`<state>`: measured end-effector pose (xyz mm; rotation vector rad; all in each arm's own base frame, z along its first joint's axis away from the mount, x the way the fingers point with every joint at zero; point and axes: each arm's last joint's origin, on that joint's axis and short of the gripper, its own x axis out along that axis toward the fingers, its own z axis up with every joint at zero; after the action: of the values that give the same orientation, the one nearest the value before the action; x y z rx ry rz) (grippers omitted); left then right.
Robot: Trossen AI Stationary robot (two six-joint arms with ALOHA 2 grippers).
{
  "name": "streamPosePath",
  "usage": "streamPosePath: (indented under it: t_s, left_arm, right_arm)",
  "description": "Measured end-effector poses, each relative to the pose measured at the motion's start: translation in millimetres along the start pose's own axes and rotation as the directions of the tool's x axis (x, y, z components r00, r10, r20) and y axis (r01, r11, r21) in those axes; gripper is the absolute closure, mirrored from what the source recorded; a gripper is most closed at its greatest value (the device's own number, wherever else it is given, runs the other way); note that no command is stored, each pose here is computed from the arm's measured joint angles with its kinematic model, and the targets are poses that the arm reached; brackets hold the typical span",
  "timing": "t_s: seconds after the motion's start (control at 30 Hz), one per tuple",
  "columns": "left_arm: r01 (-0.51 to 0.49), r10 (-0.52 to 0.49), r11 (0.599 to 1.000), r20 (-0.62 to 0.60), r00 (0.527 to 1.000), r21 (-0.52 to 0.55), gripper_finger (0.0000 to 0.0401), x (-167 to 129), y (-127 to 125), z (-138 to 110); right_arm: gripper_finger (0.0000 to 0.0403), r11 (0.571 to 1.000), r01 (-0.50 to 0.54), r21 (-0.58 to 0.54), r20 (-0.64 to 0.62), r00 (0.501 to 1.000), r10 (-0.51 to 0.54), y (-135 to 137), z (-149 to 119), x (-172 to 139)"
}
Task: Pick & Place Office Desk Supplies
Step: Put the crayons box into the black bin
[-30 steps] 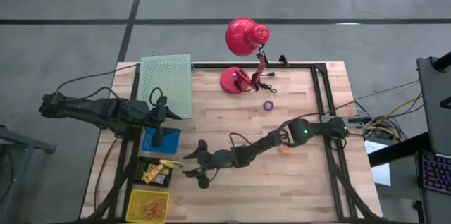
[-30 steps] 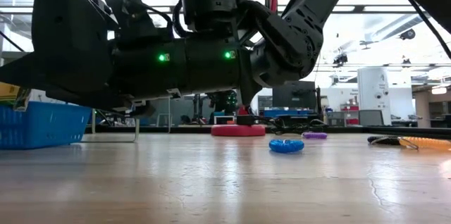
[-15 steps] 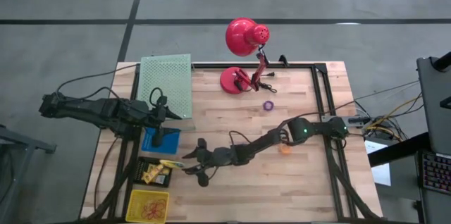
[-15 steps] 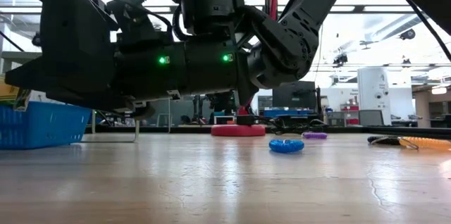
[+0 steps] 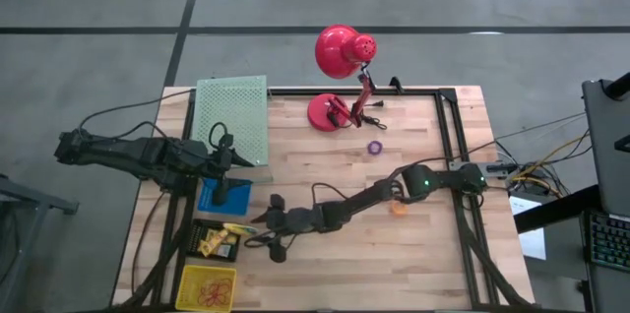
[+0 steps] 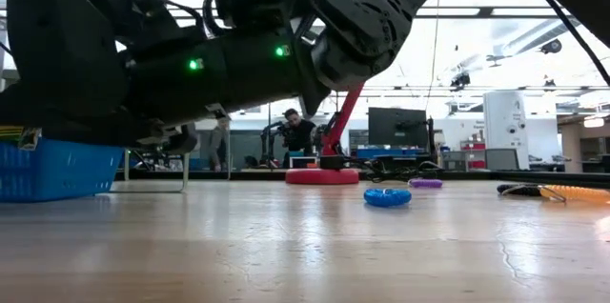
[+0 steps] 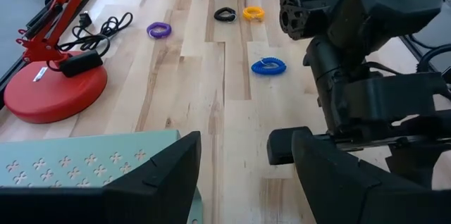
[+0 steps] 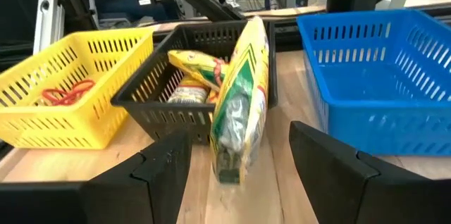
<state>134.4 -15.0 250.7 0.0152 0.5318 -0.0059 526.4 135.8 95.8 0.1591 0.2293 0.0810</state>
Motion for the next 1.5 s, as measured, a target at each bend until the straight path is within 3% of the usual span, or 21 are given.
streamPosePath:
  t_s: [0.23,0.77,1.3,1.5]
  left_arm:
    - [0.0,0.0,1.0,0.0,1.0,0.0,0.0171,0.0,0.0,0.0]
    - [0.0,0.0,1.0,0.0,1.0,0.0,0.0171,0.0,0.0,0.0]
    - [0.0,0.0,1.0,0.0,1.0,0.0,0.0171,0.0,0.0,0.0]
    - [0.0,0.0,1.0,0.0,1.0,0.0,0.0171,0.0,0.0,0.0]
  right_arm:
    - [0.0179,1.0,0.002,0.002,-0.007,1.0,-0.002,-0.5,-1.8,-0.4]
    - [0.0238,1.0,0.004,0.002,-0.006,1.0,-0.004,-0.3,-1.0,-0.1]
    - [0.0341,0.999,0.003,-0.032,-0.005,1.0,-0.003,-0.1,-0.9,-0.1]
    - [0.0359,0.999,0.001,-0.033,0.004,1.0,-0.001,-0.1,0.0,-0.1]
